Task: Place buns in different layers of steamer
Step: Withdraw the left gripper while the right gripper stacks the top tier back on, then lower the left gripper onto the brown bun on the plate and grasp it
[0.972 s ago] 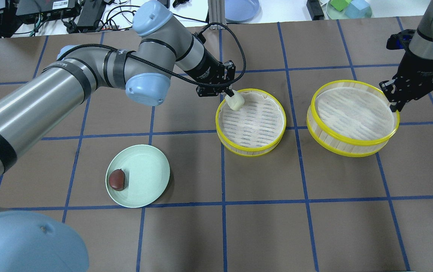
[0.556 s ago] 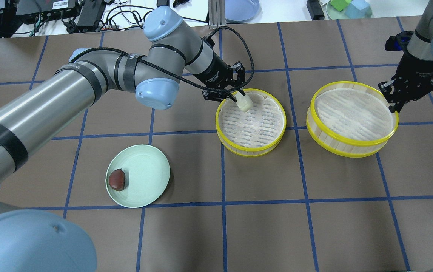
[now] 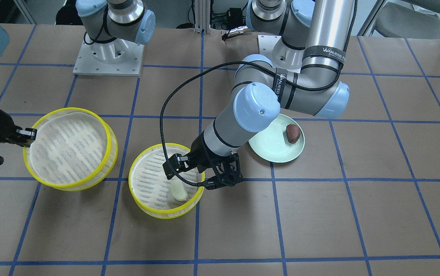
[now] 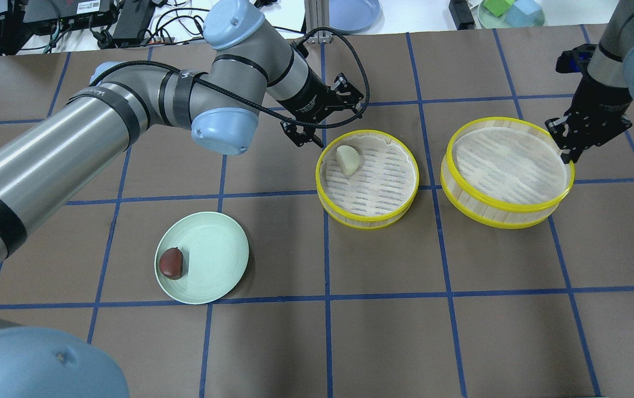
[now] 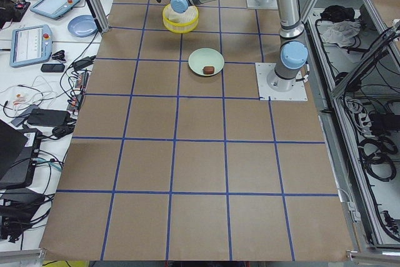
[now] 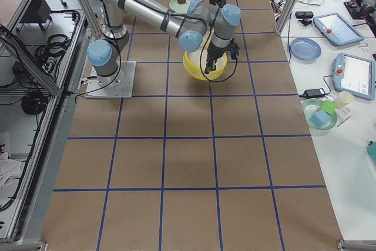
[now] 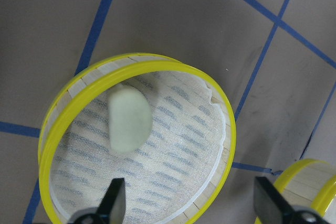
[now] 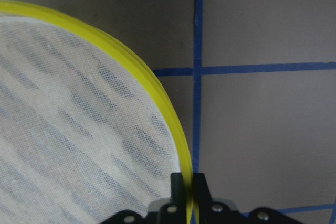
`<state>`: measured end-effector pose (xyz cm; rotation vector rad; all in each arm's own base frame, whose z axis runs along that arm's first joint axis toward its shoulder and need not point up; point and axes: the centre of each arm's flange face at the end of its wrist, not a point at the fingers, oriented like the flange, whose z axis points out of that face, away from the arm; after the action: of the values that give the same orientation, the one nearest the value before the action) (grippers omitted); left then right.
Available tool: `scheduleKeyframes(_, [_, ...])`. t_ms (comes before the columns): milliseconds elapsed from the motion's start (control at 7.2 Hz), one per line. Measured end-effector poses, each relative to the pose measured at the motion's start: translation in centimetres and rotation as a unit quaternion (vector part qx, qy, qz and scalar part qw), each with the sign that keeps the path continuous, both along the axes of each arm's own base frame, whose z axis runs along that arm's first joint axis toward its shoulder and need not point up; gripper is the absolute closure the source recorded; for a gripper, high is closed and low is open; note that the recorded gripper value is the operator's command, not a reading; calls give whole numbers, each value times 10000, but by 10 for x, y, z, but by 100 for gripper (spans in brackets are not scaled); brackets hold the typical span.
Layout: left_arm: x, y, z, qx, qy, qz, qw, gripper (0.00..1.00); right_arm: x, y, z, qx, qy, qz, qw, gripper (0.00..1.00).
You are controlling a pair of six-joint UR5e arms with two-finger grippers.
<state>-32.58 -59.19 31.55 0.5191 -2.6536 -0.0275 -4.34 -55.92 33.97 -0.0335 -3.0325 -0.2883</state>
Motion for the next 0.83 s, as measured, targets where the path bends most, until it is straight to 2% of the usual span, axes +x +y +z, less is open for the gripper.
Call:
scheduleKeyframes(139, [23, 0, 6, -96, -600, -204, 9979, 0, 49, -4, 1, -140, 53, -48, 9999, 100])
scheduleKeyframes(417, [80, 9, 28, -97, -1609, -911, 9827, 0, 147, 0, 0, -406, 152, -252, 9987, 100])
scheduleKeyframes(833, [144, 36, 39, 161, -2303, -1730, 9575, 0, 217, 4, -14, -681, 158, -787, 9944, 100])
